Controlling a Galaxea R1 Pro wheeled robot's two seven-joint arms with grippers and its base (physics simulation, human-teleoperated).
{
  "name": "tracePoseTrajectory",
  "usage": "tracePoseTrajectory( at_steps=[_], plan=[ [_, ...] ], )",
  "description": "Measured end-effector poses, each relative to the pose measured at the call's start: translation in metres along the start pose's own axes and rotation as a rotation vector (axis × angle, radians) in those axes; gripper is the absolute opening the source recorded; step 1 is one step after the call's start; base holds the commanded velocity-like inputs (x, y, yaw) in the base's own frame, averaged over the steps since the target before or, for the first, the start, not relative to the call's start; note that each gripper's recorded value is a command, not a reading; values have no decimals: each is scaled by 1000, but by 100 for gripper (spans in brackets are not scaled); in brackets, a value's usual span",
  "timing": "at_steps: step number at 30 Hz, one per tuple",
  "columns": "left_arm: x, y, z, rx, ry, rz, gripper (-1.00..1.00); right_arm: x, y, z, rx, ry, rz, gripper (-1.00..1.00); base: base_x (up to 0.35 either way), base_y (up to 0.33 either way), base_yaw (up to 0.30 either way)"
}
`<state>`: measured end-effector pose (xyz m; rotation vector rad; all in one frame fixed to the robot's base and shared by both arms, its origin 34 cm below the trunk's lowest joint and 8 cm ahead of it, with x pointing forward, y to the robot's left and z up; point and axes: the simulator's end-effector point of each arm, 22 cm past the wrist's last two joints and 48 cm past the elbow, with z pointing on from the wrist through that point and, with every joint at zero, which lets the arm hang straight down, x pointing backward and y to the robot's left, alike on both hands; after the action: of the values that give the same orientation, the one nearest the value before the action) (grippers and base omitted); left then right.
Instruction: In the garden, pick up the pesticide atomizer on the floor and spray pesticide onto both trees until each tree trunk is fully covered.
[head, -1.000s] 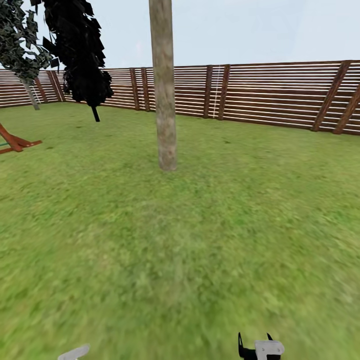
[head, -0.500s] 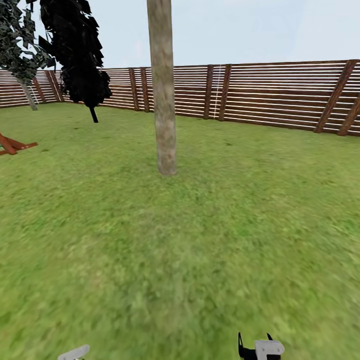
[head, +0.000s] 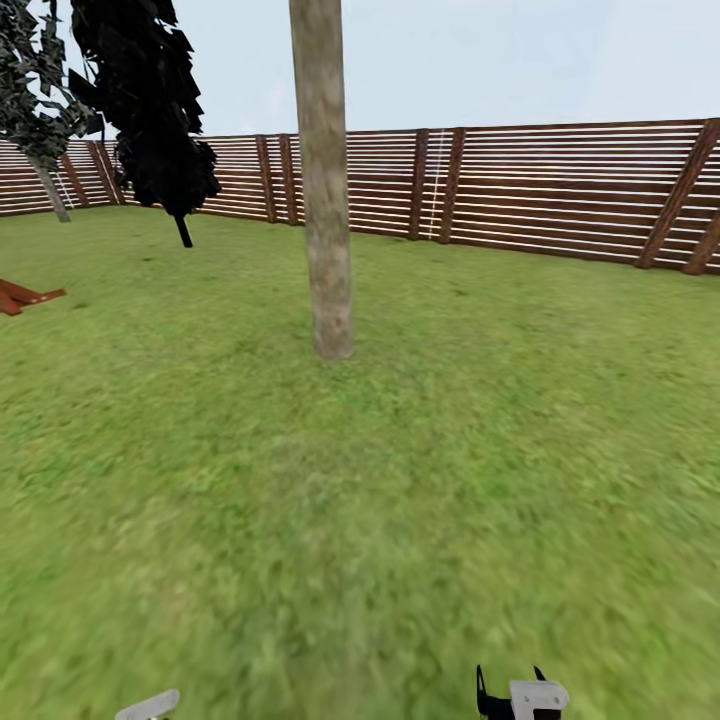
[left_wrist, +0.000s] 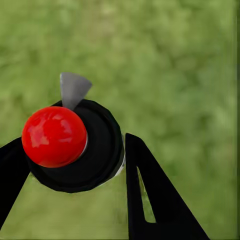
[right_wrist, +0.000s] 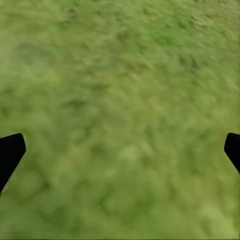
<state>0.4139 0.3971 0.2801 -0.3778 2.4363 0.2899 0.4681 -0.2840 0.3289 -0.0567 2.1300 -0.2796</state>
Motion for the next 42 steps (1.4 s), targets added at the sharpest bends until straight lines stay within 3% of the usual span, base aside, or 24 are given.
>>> tracePoseTrajectory(
  at_steps=[33, 42],
  plan=[
    [-4, 7, 1, -11, -9, 1, -100, 0, -1, 0, 1, -2, 0, 100, 338, 0, 1],
    [-4, 8, 1, -11, -9, 3, -100, 0, 0, 0, 1, -1, 1, 100, 338, 0, 213]
  ],
)
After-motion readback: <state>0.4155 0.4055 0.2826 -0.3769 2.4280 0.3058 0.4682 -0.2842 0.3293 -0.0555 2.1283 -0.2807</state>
